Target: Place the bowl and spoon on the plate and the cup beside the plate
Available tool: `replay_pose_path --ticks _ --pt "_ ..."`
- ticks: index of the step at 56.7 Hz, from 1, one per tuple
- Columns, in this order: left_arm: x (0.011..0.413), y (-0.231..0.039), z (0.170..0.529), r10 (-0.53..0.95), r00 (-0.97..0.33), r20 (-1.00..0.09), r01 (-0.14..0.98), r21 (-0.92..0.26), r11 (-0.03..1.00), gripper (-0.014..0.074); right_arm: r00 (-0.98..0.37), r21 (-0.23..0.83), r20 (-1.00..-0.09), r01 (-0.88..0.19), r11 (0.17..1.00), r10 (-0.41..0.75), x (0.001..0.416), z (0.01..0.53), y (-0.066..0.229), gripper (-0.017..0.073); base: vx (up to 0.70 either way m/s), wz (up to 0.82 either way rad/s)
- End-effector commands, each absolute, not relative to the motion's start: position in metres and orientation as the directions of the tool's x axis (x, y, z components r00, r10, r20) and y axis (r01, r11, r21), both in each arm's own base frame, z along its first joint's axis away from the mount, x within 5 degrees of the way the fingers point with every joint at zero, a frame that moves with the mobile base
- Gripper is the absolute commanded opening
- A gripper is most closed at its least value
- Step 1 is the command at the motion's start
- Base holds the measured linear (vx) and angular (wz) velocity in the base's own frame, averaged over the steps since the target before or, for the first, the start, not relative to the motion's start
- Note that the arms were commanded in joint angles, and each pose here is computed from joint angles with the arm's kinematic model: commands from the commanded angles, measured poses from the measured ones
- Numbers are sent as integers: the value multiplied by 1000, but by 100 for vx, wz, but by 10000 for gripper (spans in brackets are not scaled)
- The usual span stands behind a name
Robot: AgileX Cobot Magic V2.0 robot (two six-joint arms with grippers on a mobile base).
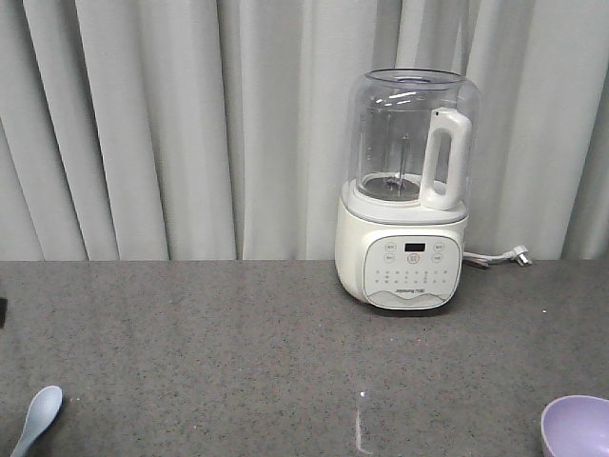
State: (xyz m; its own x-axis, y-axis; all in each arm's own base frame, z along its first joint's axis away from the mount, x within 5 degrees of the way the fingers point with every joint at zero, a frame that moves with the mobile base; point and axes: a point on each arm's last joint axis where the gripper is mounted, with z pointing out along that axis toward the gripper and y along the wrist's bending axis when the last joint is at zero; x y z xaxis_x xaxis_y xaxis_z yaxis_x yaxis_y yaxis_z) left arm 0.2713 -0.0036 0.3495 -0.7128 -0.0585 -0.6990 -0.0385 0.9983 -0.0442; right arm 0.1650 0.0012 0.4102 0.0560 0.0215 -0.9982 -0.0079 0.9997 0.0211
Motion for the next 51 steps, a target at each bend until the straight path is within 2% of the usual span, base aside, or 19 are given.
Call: replay_pose_path --ticks 1,9,21,51 --pt "284 -5 348 -60 -723 -688 -29 -57 998 586 160 13 -987 -4 1000 13 160 429 0 553 0 0" --pt "304 -13 321 -44 -786 -617 24 -102 995 586 139 12 -990 -3 1000 12 160 427 0 553 0 0" --pt "320 -14 287 -38 -863 -504 19 -107 994 586 112 12 -994 -2 1000 12 160 425 0 553 0 0" --pt "335 -10 250 4 -918 -398 26 -49 998 586 72 6 -997 0 1000 6 168 419 0 553 0 0"
